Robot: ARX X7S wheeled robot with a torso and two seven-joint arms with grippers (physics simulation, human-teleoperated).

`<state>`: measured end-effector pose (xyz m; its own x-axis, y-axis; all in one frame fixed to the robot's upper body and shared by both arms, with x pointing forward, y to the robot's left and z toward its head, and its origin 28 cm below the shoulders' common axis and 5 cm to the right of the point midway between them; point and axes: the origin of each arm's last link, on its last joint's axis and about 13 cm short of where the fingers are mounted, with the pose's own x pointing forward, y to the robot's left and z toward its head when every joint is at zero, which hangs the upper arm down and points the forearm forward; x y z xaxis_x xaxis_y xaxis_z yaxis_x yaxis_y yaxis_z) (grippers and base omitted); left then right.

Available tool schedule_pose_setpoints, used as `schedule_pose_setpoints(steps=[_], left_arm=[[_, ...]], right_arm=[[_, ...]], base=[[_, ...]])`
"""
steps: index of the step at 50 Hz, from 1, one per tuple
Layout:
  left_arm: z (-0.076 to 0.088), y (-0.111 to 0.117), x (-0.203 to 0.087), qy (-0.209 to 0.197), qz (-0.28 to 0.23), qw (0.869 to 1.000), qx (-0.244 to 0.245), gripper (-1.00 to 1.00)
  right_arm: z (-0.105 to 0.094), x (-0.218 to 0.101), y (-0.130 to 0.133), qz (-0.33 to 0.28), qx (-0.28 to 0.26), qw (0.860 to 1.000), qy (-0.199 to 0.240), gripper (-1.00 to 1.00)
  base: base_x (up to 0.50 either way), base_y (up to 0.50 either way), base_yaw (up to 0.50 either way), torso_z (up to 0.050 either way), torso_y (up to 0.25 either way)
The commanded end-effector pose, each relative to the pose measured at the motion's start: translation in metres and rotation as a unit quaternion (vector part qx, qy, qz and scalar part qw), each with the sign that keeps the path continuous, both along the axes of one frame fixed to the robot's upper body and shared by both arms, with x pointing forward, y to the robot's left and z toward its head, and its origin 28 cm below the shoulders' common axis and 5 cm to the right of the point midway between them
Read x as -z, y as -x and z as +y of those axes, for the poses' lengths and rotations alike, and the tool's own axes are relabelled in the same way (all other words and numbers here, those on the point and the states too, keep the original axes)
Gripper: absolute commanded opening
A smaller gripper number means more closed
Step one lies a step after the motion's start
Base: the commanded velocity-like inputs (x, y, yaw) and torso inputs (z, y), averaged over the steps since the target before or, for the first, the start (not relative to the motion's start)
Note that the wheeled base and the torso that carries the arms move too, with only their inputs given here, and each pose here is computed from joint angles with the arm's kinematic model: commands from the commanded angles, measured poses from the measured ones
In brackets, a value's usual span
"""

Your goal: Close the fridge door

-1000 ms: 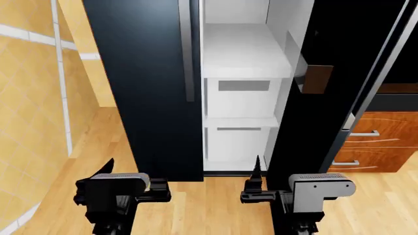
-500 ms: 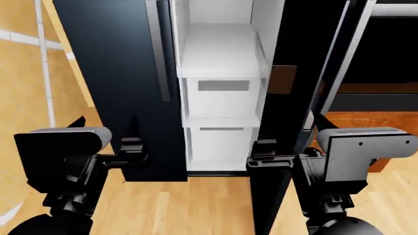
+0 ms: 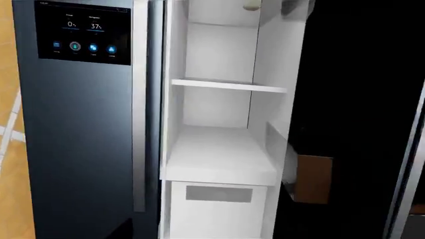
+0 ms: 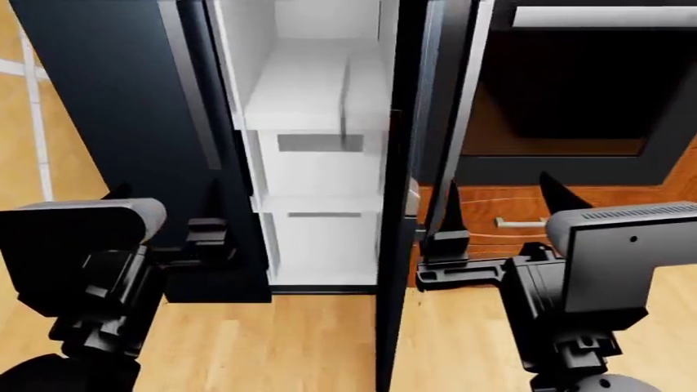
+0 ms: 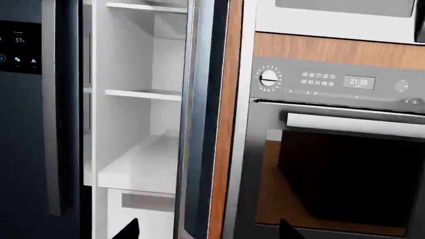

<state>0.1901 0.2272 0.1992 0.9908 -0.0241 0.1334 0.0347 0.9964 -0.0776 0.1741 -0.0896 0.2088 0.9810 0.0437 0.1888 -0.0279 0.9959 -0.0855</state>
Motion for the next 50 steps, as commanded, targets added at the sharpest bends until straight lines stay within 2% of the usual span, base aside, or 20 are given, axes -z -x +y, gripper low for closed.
schedule_pose_setpoints(steps=[1,50], left_arm=[[0.0008,-0.0001,-0.0021,0.002,-0.001,1.000,0.000,1.00],[0.0020,-0.0026,-0.0043,0.006,-0.001,1.000,-0.003,1.00]], right_arm=[[-0.0012,-0.0033,0.0035,-0.006,-0.002,1.000,0.004,1.00],[-0.0024,-0.0087,0.0061,-0.020,-0.013,1.000,-0.009,1.00]], base=[[0.00,-0.50,0.00,0.000,0.000],[0.00,-0.50,0.00,0.000,0.000]])
